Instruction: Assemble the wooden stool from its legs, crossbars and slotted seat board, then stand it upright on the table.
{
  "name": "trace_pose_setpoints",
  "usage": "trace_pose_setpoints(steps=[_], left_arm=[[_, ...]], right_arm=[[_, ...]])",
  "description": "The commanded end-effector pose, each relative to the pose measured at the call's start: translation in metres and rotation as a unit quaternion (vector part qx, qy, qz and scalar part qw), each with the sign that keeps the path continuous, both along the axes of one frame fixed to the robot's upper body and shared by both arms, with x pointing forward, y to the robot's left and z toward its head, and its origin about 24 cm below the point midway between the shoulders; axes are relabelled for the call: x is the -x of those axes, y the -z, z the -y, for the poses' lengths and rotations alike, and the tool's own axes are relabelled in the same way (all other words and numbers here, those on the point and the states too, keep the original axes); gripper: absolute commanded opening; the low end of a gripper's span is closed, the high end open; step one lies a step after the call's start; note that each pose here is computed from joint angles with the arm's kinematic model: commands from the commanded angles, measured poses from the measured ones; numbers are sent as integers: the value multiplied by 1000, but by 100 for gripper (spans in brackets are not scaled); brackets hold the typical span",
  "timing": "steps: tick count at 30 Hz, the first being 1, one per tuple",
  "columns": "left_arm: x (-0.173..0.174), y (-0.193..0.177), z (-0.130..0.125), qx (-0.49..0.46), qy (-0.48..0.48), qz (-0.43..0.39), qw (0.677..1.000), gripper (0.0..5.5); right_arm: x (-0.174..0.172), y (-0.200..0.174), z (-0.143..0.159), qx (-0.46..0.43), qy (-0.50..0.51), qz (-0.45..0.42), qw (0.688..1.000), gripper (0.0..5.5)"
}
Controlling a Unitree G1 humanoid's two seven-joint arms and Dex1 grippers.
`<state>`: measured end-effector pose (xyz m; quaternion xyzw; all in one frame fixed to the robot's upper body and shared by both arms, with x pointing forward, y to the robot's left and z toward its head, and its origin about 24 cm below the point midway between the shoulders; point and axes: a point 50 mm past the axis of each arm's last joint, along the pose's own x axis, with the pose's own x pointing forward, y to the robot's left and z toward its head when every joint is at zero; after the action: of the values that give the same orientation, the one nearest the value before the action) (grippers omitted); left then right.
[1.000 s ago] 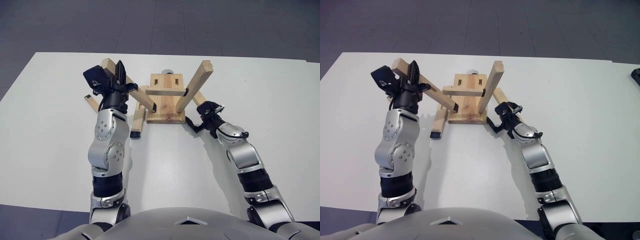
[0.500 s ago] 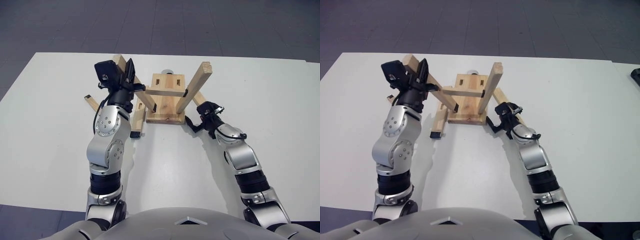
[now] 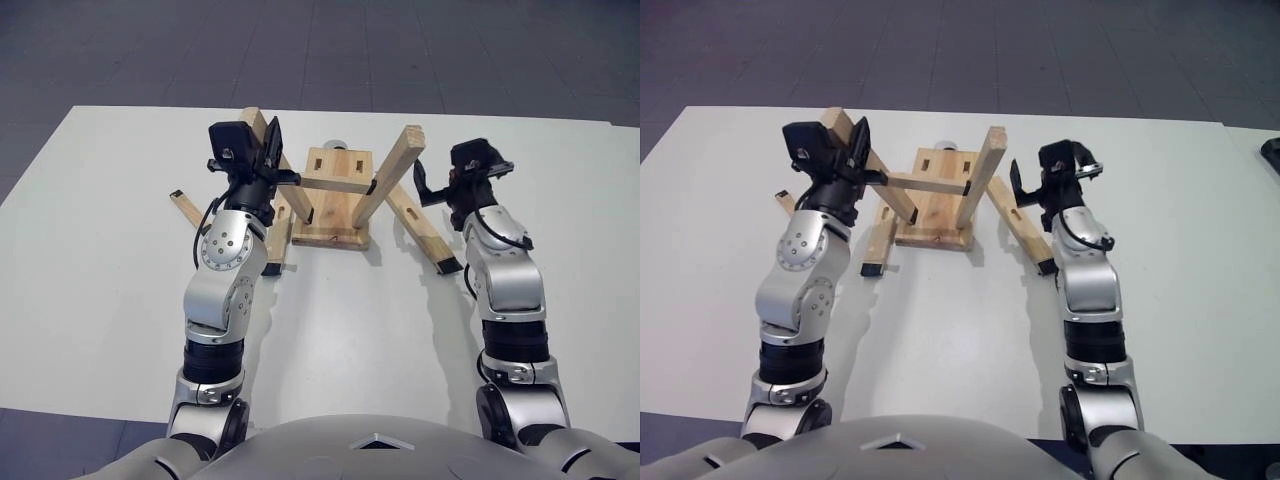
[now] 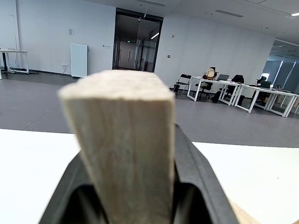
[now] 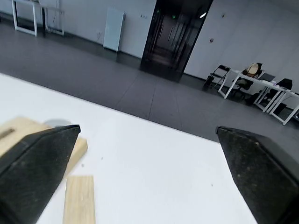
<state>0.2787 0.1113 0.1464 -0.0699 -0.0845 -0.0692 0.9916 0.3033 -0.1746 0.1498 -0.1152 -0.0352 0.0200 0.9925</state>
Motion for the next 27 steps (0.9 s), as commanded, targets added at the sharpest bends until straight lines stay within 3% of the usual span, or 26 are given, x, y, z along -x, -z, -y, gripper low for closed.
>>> trace_pose_setpoints(steps=[1,5,13,18,23,25,27], left_arm=[[11,71,-6,-108,-6,-151,983,108],[14,76,-6,-104,-12,-156,982,112],[7,77,-1,-103,-14,-150,983,113],[10,79,-2,-112,-12,-143,983,113],[12,79,-7,-105,-14,-135,985,113],[14,78,-8,-104,-11,-129,986,113],[15,76,-8,-101,-6,-121,987,113]], right_arm=[[9,-67,-12,-58,-32,145,987,540],[22,-97,-44,-91,-119,181,972,540],[20,-68,-100,-32,-181,96,978,540],[12,-30,-114,125,-188,23,974,540],[18,21,-128,279,-251,-83,923,540],[21,30,-129,325,-264,-91,903,540],[18,24,-130,332,-255,-72,905,540]])
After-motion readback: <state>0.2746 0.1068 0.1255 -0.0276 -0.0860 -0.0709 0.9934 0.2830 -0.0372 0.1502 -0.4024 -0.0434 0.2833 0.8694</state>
